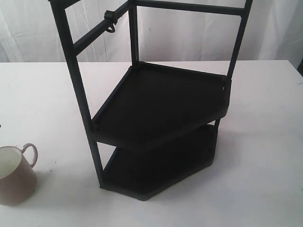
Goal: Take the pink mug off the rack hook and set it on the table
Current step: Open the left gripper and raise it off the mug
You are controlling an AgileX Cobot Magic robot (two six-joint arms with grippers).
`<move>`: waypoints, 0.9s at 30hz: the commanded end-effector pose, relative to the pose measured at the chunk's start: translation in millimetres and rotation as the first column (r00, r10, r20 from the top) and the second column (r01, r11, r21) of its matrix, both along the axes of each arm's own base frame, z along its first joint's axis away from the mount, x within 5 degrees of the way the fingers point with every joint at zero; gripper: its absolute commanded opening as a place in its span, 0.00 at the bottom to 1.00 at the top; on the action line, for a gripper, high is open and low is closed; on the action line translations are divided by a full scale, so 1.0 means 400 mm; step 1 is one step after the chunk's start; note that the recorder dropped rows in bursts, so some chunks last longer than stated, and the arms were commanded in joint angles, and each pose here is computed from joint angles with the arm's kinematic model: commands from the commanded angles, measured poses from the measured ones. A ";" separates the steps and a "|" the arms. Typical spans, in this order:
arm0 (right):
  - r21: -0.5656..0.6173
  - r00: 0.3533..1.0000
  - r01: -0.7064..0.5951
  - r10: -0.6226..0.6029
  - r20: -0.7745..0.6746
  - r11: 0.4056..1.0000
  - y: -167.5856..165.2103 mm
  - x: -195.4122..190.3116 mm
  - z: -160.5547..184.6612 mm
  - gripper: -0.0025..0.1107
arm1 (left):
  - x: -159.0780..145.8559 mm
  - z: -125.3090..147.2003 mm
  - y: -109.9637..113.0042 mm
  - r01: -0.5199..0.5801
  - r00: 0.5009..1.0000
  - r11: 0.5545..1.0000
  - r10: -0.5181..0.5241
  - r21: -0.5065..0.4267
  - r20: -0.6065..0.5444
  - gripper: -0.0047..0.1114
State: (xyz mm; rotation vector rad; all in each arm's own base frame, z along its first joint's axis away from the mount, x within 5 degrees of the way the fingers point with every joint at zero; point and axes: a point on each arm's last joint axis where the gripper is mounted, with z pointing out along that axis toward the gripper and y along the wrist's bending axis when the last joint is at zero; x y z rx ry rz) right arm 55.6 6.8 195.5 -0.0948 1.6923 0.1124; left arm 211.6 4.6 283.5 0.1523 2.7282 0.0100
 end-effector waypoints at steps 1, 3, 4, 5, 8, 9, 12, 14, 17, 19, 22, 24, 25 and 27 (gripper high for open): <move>-0.009 1.000 0.005 -0.005 0.010 1.000 -0.001 0.000 -0.002 0.02 | -0.045 0.046 -0.027 0.037 0.997 0.994 -0.029 -0.103 0.075 0.04; -0.009 1.000 0.005 -0.005 0.010 1.000 -0.001 0.000 -0.002 0.02 | -0.065 0.070 -0.038 0.071 0.990 0.988 -0.053 -0.139 0.128 0.04; -0.009 1.000 0.005 -0.005 0.010 1.000 -0.001 0.000 -0.002 0.02 | -0.078 0.081 -0.043 0.077 0.986 0.985 -0.053 -0.155 0.156 0.04; -0.009 1.000 0.005 -0.005 0.010 1.000 -0.001 0.000 -0.002 0.02 | -0.092 0.090 -0.047 0.080 0.983 0.982 -0.049 -0.171 0.179 0.04; -0.009 1.000 0.005 -0.005 0.010 1.000 -0.001 0.000 -0.002 0.02 | -0.144 0.096 -0.052 0.088 0.970 0.979 -0.041 -0.186 0.240 0.04; -0.009 1.000 0.005 -0.005 0.010 1.000 -0.001 0.000 -0.002 0.02 | -0.159 0.093 -0.053 0.089 0.966 0.979 -0.039 -0.185 0.257 0.04; -0.009 1.000 0.005 -0.005 0.010 1.000 -0.001 0.000 -0.002 0.02 | -0.224 0.069 -0.055 0.093 0.954 0.979 -0.035 -0.184 0.297 0.04; -0.009 1.000 0.005 -0.005 0.010 1.000 -0.001 0.000 -0.002 0.02 | -0.262 0.054 -0.062 0.100 0.947 0.972 -0.027 -0.214 0.320 0.04; -0.009 1.000 0.005 -0.005 0.010 1.000 -0.001 0.000 -0.002 0.02 | -0.319 0.037 -0.080 0.125 0.928 0.949 -0.009 -0.290 0.372 0.04; -0.009 1.000 0.005 -0.005 0.010 1.000 -0.001 0.000 -0.002 0.02 | -0.357 0.041 -0.090 0.154 0.902 0.932 0.003 -0.329 0.431 0.04; -0.009 1.000 0.005 -0.005 0.010 1.000 -0.001 0.000 -0.002 0.02 | -0.407 0.055 -0.102 0.205 0.853 0.909 0.016 -0.363 0.522 0.04; -0.009 1.000 0.005 -0.005 0.010 1.000 -0.001 0.000 -0.002 0.02 | -0.441 0.065 -0.108 0.240 0.813 0.897 0.023 -0.371 0.582 0.04; -0.009 1.000 0.005 -0.005 0.010 1.000 -0.001 0.000 -0.002 0.02 | -0.455 0.068 -0.110 0.254 0.796 0.893 0.025 -0.372 0.604 0.04; -0.009 1.000 0.005 -0.005 0.010 1.000 -0.001 0.000 -0.002 0.02 | -0.485 0.073 -0.116 0.288 0.762 0.881 0.027 -0.376 0.647 0.04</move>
